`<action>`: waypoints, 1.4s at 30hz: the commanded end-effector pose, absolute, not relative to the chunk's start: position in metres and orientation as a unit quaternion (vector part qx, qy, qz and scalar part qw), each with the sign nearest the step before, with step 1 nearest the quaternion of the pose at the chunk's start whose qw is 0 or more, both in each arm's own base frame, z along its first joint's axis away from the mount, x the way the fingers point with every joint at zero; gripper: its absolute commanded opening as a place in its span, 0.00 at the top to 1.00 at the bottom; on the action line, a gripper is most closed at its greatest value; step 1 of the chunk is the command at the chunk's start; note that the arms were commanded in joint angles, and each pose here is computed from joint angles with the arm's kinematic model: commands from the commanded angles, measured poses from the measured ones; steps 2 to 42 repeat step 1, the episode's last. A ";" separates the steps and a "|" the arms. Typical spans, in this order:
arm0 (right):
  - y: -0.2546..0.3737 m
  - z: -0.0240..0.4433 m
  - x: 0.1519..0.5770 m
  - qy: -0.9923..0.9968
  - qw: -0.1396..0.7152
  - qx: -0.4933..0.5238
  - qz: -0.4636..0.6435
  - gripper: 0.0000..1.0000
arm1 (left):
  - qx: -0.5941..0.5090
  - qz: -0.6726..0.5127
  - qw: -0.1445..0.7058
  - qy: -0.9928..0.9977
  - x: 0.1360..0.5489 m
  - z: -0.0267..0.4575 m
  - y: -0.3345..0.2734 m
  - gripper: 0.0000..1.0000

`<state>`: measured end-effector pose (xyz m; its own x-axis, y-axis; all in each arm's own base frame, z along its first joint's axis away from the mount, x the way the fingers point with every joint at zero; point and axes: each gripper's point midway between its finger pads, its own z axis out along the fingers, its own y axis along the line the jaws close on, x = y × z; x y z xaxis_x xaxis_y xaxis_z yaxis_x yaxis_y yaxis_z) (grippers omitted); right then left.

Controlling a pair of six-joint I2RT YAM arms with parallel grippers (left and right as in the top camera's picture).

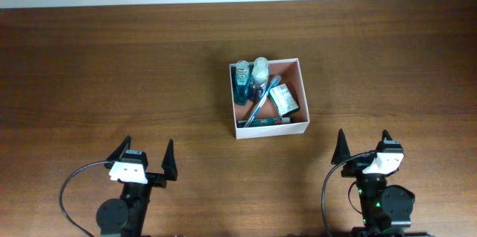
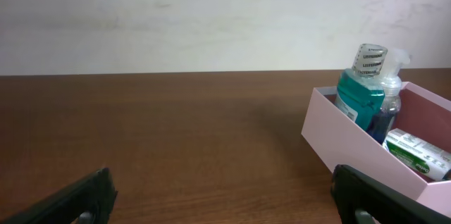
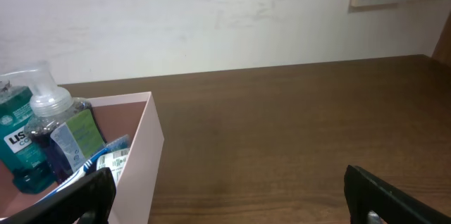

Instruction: Pack container

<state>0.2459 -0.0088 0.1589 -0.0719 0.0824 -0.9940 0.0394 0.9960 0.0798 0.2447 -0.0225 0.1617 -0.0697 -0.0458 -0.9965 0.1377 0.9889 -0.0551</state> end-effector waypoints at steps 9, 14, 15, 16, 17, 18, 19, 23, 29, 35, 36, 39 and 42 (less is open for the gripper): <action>-0.011 0.156 0.246 0.732 0.680 0.050 0.015 0.02 | 0.034 -0.059 0.683 0.728 0.245 0.161 -0.020 0.01; -0.011 0.156 0.246 0.732 0.680 0.050 0.015 0.02 | 0.034 -0.059 0.683 0.728 0.245 0.161 -0.020 0.01; -0.011 0.156 0.246 0.732 0.680 0.050 0.015 0.02 | 0.034 -0.059 0.683 0.728 0.245 0.161 -0.020 0.01; -0.011 0.156 0.246 0.732 0.680 0.050 0.015 0.02 | 0.034 -0.059 0.683 0.728 0.245 0.161 -0.020 0.01; -0.011 0.156 0.246 0.732 0.680 0.050 0.015 0.02 | 0.034 -0.059 0.683 0.728 0.245 0.161 -0.020 0.01; -0.011 0.156 0.246 0.732 0.680 0.050 0.015 0.02 | 0.034 -0.059 0.683 0.728 0.245 0.161 -0.020 0.01; -0.011 0.156 0.246 0.732 0.680 0.050 0.015 0.02 | 0.034 -0.059 0.683 0.728 0.245 0.161 -0.020 0.01; -0.011 0.156 0.246 0.732 0.680 0.050 0.015 0.02 | 0.034 -0.059 0.683 0.728 0.245 0.161 -0.020 0.01; -0.011 0.156 0.246 0.732 0.680 0.050 0.015 0.02 | 0.034 -0.059 0.683 0.728 0.245 0.161 -0.020 0.01; -0.011 0.156 0.246 0.732 0.680 0.050 0.015 0.02 | 0.034 -0.059 0.683 0.728 0.245 0.161 -0.020 0.01; -0.011 0.156 0.246 0.732 0.680 0.050 0.015 0.02 | 0.034 -0.059 0.683 0.728 0.245 0.161 -0.020 0.01; -0.011 0.156 0.246 0.732 0.680 0.050 0.015 0.02 | 0.034 -0.059 0.683 0.728 0.245 0.161 -0.020 0.01; -0.011 0.156 0.246 0.732 0.680 0.050 0.015 0.02 | 0.034 -0.059 0.683 0.728 0.245 0.161 -0.020 0.01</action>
